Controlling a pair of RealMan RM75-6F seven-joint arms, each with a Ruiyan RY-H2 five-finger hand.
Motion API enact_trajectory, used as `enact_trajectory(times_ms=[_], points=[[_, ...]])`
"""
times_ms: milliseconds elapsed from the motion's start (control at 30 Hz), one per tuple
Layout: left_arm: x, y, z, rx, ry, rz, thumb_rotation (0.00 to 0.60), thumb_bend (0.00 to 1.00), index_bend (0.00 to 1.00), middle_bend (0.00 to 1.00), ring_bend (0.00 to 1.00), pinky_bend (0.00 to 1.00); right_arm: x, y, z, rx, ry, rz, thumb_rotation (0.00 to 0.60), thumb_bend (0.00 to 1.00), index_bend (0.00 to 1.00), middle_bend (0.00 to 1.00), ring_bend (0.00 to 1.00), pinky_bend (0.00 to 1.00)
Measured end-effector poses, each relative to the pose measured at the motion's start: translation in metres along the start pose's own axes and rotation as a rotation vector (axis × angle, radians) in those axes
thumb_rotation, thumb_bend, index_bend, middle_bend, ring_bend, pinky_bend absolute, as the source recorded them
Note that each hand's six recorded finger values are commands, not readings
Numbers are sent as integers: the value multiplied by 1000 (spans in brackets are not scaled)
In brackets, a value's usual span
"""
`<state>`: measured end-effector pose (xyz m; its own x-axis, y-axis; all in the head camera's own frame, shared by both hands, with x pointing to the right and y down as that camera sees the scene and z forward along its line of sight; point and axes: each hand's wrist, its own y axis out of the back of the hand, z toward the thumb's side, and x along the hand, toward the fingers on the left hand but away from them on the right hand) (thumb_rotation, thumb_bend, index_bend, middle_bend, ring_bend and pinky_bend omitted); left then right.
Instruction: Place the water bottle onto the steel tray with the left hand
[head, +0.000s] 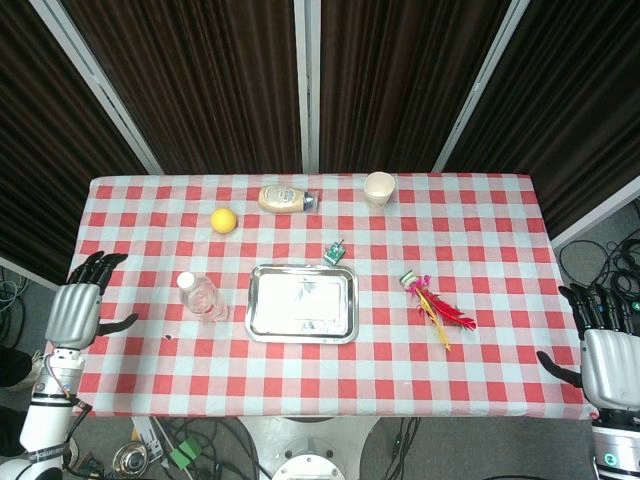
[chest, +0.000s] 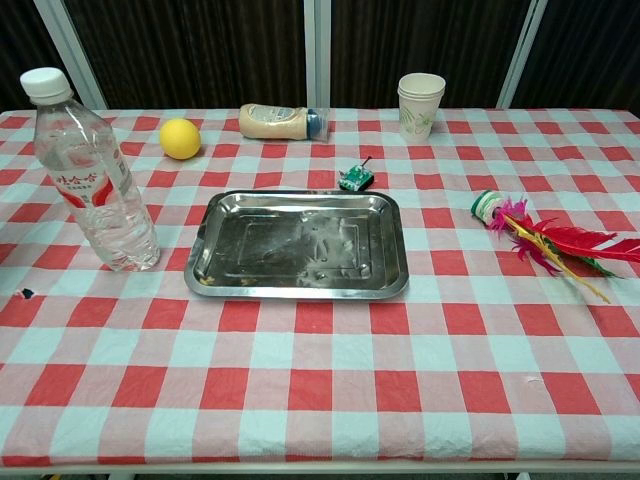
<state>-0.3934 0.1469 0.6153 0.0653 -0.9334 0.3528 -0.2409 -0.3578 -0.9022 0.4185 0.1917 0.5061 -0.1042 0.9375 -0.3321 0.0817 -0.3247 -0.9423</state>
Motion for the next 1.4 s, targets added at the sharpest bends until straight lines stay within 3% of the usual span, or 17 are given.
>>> enact_trajectory(times_ms=[333,533,733,933,1100,1233,1400], points=[[-2,-1,10,-21,-15,13,600,1,218,273,132,209,0,0,1,-15,16,17,600,55,135,120,0,5],[-5,-1,8,-120,16,11,600,1,218,273,132,209,-2,2,4,-36,39,6,600,55,135,122,0,5],[-16,-8,2,-279,62,-7,600,3,218,274,132,209,-3,5,7,-60,72,-2,600,55,135,122,0,5],[-27,-31,5,-584,106,-84,600,5,218,269,132,210,-3,9,9,-82,109,-24,600,56,135,121,0,5],[-30,-66,15,-804,128,-144,600,5,218,269,132,210,-2,9,12,-88,137,-24,600,56,133,120,0,5],[-24,-86,24,-872,124,-124,600,5,218,268,132,210,-3,8,11,-98,145,-21,600,56,134,119,0,5],[-13,-102,37,-936,110,-36,600,4,218,268,132,210,-4,6,10,-101,145,-16,600,56,134,119,0,5]])
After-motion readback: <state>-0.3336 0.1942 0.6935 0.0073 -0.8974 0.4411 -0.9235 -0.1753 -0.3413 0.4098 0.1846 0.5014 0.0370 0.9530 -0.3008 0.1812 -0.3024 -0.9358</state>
